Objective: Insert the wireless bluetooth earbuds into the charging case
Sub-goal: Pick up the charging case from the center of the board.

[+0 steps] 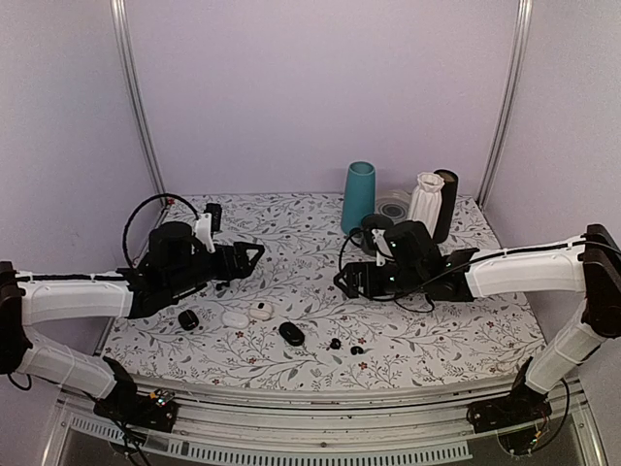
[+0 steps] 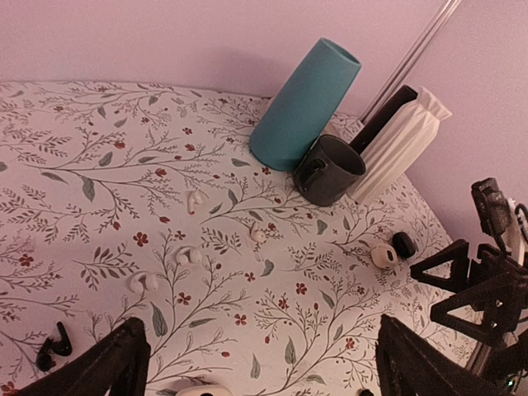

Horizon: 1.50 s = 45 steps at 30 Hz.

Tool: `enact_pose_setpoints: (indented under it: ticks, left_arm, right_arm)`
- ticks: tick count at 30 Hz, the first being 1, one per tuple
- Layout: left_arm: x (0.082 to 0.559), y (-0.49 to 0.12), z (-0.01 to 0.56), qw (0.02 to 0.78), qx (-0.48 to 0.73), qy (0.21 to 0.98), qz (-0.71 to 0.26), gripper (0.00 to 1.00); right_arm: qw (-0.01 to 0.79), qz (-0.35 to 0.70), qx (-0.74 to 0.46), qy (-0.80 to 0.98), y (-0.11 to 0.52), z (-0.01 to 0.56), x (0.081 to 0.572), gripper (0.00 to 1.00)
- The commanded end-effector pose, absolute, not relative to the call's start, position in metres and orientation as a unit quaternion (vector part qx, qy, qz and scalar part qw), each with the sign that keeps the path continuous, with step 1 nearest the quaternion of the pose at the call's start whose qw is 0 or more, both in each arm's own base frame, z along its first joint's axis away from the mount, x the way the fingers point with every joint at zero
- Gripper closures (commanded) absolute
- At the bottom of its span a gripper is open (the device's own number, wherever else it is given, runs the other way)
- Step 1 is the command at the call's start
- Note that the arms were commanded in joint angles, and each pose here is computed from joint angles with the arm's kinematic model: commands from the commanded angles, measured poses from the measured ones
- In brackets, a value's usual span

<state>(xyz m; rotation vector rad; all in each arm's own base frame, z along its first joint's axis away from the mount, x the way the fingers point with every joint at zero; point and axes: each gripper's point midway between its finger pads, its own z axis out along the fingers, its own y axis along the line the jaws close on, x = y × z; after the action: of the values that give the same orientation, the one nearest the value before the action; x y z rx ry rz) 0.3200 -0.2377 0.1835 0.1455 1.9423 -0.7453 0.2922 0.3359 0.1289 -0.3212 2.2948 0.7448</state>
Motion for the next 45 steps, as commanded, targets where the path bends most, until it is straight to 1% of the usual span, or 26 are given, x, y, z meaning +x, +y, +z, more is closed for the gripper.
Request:
enact_pose_setpoints:
  ticks: [1, 11, 14, 18, 24, 31, 35, 37, 43, 45]
  left_arm:
    - [0.322, -0.227, 0.188, 0.513, 0.047, 0.804, -0.299, 0.04]
    - [0.322, -0.224, 0.196, 0.520, 0.044, 0.799, -0.300, 0.04]
    - [0.322, -0.223, 0.199, 0.522, 0.043, 0.797, -0.301, 0.04]
    - [0.322, -0.220, 0.203, 0.526, 0.040, 0.794, -0.303, 0.04]
    - [0.322, -0.217, 0.204, 0.526, 0.038, 0.792, -0.306, 0.04]
    - [0.321, -0.214, 0.202, 0.523, 0.034, 0.794, -0.308, 0.04]
    - [0.321, -0.214, 0.203, 0.522, 0.031, 0.793, -0.312, 0.04]
    - [0.322, -0.214, 0.202, 0.521, 0.030, 0.794, -0.313, 0.04]
    - [0.324, -0.218, 0.201, 0.513, 0.028, 0.794, -0.324, 0.04]
    - [0.325, -0.221, 0.200, 0.508, 0.028, 0.795, -0.329, 0.05]
  right_arm:
    - [0.360, 0.292, -0.142, 0.875, 0.348, 0.144, 0.291, 0.01]
    - [0.344, 0.256, -0.221, 0.876, 0.399, 0.127, 0.262, 0.00]
    - [0.333, 0.243, -0.246, 0.877, 0.416, 0.115, 0.250, 0.02]
    - [0.304, 0.197, -0.284, 0.888, 0.429, 0.081, 0.233, 0.04]
    - [0.301, 0.158, -0.308, 0.889, 0.451, 0.064, 0.228, 0.08]
    - [0.296, 0.124, -0.316, 0.893, 0.456, 0.050, 0.228, 0.17]
    - [0.287, 0.109, -0.336, 0.890, 0.461, 0.037, 0.221, 0.20]
    - [0.282, 0.103, -0.342, 0.891, 0.462, 0.030, 0.221, 0.23]
    - [0.269, 0.085, -0.351, 0.893, 0.461, 0.017, 0.221, 0.38]
    - [0.271, 0.085, -0.350, 0.893, 0.459, 0.018, 0.220, 0.48]
